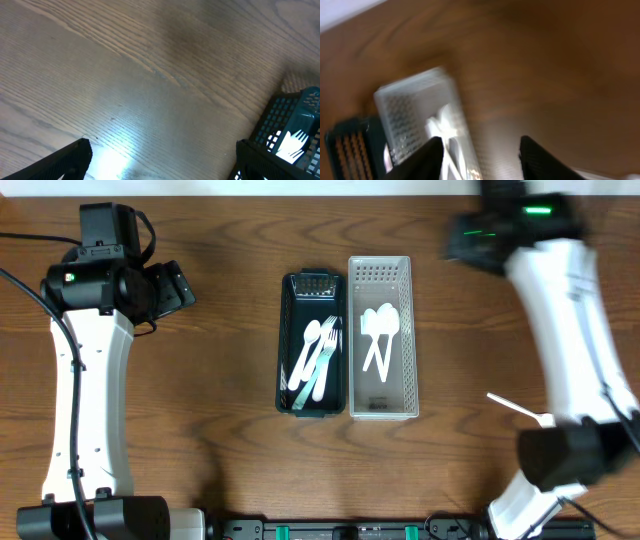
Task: Pack container
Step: 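Carry the white spoon with the right gripper into the grey basket, then move the right gripper to the last white spoon and grasp it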
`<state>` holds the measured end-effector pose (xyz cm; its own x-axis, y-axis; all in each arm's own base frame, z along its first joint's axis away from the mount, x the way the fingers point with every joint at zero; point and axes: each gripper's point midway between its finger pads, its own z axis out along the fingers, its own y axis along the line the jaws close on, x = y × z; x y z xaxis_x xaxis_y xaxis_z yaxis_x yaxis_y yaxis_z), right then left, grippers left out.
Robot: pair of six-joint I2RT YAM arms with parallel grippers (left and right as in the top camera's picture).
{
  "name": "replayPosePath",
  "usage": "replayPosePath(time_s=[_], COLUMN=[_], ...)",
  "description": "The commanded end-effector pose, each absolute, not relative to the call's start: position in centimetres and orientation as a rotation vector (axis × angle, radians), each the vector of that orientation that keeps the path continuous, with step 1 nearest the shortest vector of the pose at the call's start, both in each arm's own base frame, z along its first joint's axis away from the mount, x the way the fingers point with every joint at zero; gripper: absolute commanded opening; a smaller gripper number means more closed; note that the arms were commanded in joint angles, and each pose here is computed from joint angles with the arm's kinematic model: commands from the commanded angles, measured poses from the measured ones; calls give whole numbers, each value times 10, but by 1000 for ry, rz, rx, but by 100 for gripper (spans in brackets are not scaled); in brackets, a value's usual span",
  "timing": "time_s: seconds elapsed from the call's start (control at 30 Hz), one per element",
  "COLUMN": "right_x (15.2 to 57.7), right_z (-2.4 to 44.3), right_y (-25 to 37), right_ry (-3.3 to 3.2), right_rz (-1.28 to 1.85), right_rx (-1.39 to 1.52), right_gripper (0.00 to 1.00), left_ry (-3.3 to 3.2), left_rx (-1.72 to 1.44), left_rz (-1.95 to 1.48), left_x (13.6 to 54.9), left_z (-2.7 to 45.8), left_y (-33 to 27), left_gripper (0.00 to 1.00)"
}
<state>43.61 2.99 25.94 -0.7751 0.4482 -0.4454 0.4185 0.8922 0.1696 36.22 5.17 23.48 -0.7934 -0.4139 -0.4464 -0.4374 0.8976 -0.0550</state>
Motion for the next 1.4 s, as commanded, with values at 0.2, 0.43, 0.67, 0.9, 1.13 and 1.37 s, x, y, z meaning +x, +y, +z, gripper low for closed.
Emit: replayPosePath(time_s=[0.2, 0.43, 0.67, 0.9, 1.13, 1.37], right_x=[340, 306, 290, 266, 254, 250], right_z=[213, 133, 63, 29, 1, -15], right_y=[-81, -87, -105, -117, -118, -120], right_ry=[2318, 2171, 2022, 1967, 1998, 1994], right_rz=[-28, -137, -158, -183, -190, -194], right_rx=[1932, 2339, 2473, 2546, 2502, 2464], right_gripper=[74, 79, 84, 87, 88, 87], left_ry=[2624, 2624, 2628, 2628, 2628, 2628], left_rx=[-628, -627, -628, -628, -629, -629], left_rz=[78, 78, 79, 79, 79, 79], left_x=[360, 360, 359, 360, 360, 359], left_z=[229, 229, 228, 228, 228, 228], left_y=[53, 53, 53, 53, 53, 53], left_gripper=[94, 94, 94, 94, 94, 94])
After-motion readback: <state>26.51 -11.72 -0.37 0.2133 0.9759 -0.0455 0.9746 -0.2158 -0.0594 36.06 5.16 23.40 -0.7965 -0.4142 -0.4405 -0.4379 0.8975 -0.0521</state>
